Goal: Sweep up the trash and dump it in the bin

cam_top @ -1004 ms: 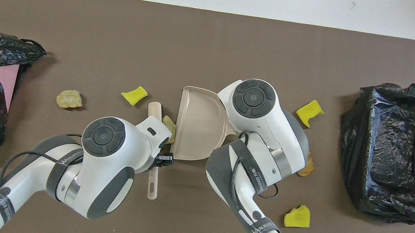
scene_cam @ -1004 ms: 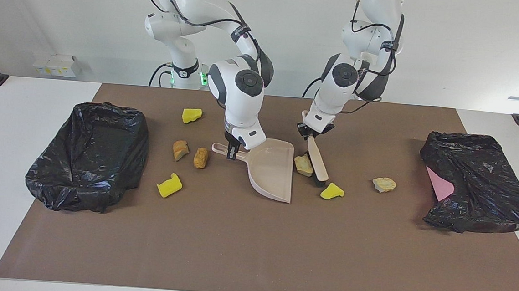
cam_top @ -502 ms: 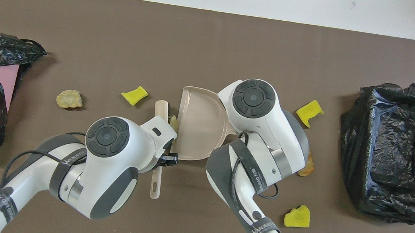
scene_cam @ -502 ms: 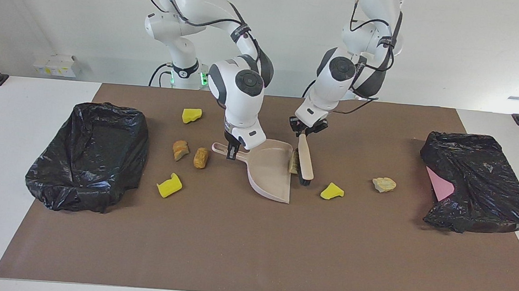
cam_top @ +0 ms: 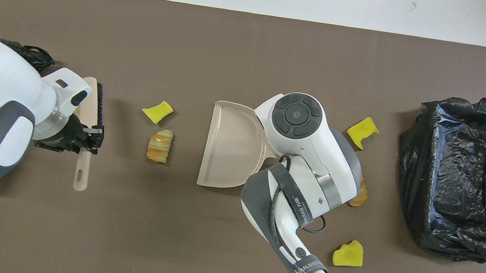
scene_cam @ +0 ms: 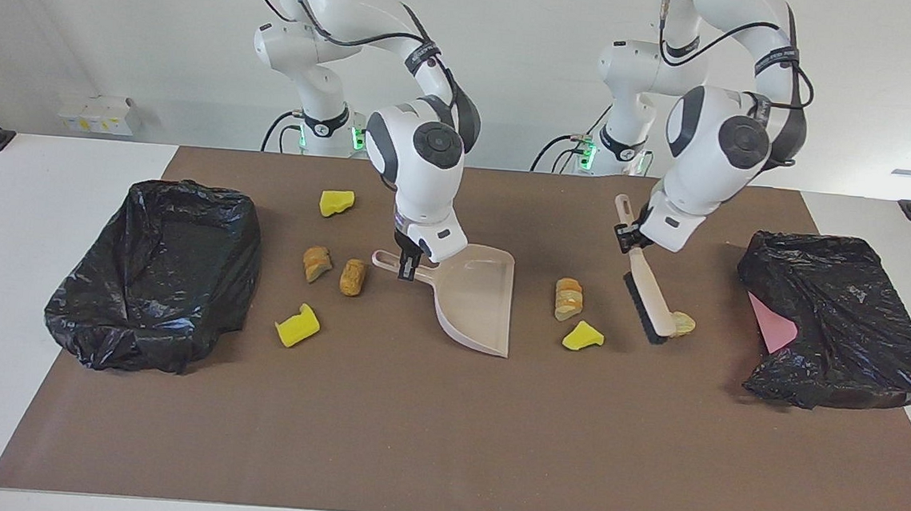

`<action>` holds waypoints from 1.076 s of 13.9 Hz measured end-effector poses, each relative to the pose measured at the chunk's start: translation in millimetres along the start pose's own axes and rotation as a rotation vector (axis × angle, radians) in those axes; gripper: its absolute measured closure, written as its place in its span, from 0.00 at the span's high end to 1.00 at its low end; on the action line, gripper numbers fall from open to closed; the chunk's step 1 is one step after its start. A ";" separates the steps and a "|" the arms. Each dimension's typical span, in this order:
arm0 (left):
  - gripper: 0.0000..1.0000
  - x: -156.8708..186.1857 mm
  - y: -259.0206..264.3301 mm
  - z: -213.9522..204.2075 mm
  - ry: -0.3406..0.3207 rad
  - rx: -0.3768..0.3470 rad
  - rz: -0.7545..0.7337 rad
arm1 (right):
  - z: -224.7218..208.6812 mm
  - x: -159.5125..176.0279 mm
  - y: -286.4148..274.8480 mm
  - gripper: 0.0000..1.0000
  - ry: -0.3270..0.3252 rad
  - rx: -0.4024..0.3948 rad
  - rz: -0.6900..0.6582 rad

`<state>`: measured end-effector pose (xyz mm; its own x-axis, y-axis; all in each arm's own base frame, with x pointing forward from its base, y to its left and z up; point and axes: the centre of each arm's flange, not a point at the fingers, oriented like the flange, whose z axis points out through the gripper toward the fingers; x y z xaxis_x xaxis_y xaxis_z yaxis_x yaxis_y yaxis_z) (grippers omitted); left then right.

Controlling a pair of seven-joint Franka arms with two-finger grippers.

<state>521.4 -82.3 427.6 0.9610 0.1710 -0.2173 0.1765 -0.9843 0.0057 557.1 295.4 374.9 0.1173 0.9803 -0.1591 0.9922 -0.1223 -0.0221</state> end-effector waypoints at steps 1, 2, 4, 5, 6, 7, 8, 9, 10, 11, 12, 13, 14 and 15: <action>0.26 8.4 -29.0 0.2 -0.001 0.000 0.013 | 0.0 0.1 -0.1 0.33 0.000 0.000 0.000; 0.26 14.9 -56.5 0.9 -0.002 -0.001 0.027 | 0.0 0.1 -0.1 0.33 0.000 0.000 0.000; 0.26 24.4 -109.6 8.2 0.008 -0.015 0.016 | 0.0 0.1 -0.1 0.33 0.000 0.000 0.000; 0.26 26.8 -130.4 16.0 0.016 -0.022 0.015 | 0.0 0.1 -0.1 0.33 0.000 0.000 0.000; 0.26 26.8 -141.3 25.8 0.018 -0.026 0.022 | 0.0 0.1 -0.1 0.33 0.000 0.000 0.000; 0.26 26.0 -142.3 36.4 0.023 -0.026 0.029 | 0.0 0.1 -0.2 0.33 0.000 0.000 0.000; 0.26 24.8 -135.8 45.5 0.029 -0.023 0.042 | 0.0 0.2 -0.2 0.33 0.000 0.000 0.000; 0.26 23.4 -123.8 52.9 0.036 -0.018 0.060 | -0.1 0.2 -0.2 0.33 0.000 0.000 -0.001; 0.26 21.8 -107.7 58.4 0.043 -0.012 0.075 | -0.1 0.2 -0.2 0.33 0.000 0.000 -0.001; 0.26 19.7 -88.4 61.9 0.054 -0.006 0.089 | -0.1 0.3 -0.3 0.33 0.000 0.000 -0.001; 0.26 17.0 -68.4 63.5 0.065 -0.001 0.106 | -0.1 0.3 -0.3 0.33 0.000 0.000 -0.001; 0.26 13.8 -50.2 64.1 0.074 0.004 0.124 | -0.1 0.3 -0.3 0.33 0.000 0.000 -0.001; 0.26 9.4 -31.0 65.0 0.079 0.009 0.148 | -0.1 0.4 -0.4 0.33 0.000 0.000 -0.001; 0.26 4.3 -11.6 66.6 0.085 0.014 0.170 | -0.1 0.4 -0.4 0.33 0.000 0.000 -0.001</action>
<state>509.4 -73.0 361.5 0.9913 0.0048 -0.1316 0.0077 -0.9997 0.0212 556.8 295.9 375.0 0.1163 0.9804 -0.1591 0.9924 -0.1214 -0.0225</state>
